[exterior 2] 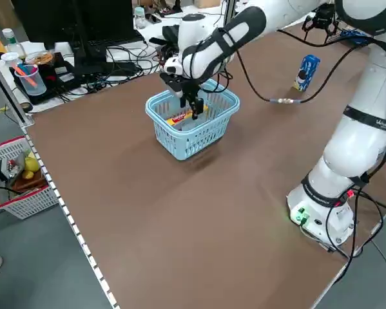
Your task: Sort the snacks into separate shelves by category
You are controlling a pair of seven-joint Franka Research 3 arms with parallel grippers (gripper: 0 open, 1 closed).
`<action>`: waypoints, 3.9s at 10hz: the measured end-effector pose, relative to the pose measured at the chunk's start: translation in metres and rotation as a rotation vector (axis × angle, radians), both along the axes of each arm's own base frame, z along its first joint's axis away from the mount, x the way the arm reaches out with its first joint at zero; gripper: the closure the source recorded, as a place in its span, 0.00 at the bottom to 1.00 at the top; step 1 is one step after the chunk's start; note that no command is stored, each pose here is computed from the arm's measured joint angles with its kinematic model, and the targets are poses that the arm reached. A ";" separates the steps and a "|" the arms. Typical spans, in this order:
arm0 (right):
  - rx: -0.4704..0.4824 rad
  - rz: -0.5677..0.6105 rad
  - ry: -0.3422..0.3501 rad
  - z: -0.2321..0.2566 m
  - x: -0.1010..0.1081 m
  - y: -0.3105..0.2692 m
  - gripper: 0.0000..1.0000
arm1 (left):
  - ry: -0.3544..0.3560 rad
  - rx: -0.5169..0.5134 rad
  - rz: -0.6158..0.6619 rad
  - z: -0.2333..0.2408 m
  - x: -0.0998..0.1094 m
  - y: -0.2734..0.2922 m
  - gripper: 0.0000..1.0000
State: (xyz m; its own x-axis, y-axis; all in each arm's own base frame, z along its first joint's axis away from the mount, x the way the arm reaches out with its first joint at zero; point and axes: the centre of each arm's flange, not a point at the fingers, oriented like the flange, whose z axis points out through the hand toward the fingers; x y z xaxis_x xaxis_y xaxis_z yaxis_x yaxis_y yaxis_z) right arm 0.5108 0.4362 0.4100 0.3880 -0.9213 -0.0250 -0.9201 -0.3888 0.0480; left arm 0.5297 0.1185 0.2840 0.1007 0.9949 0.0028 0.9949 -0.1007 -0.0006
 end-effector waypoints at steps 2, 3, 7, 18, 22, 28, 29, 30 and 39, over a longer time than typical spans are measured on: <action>0.015 -0.013 -0.027 -0.006 0.005 -0.003 0.00 | -0.022 0.008 0.001 -0.008 -0.004 0.000 0.15; 0.008 -0.026 -0.023 -0.012 0.006 -0.006 0.00 | -0.027 0.011 0.002 -0.017 -0.008 -0.001 0.15; -0.026 -0.090 -0.012 -0.032 0.010 -0.019 0.00 | -0.033 0.018 0.004 -0.034 -0.016 -0.001 0.15; -0.054 -0.080 -0.009 -0.058 -0.006 -0.003 0.00 | -0.052 0.025 -0.007 -0.038 -0.013 -0.007 0.80; -0.051 -0.084 -0.006 -0.058 -0.009 0.001 0.00 | -0.055 0.026 -0.012 -0.037 -0.011 -0.009 0.83; -0.050 -0.063 0.002 -0.063 -0.025 0.013 0.00 | -0.044 0.029 -0.088 0.031 -0.002 -0.027 0.83; -0.050 -0.064 0.003 -0.063 -0.026 0.011 0.00 | -0.033 0.033 -0.099 0.056 -0.004 -0.027 0.83; -0.049 -0.066 0.004 -0.061 -0.027 0.010 0.00 | -0.018 0.032 -0.102 0.076 -0.008 -0.025 0.83; -0.034 -0.063 -0.010 -0.069 -0.035 0.005 0.00 | 0.057 0.099 -0.143 0.228 0.046 -0.077 0.83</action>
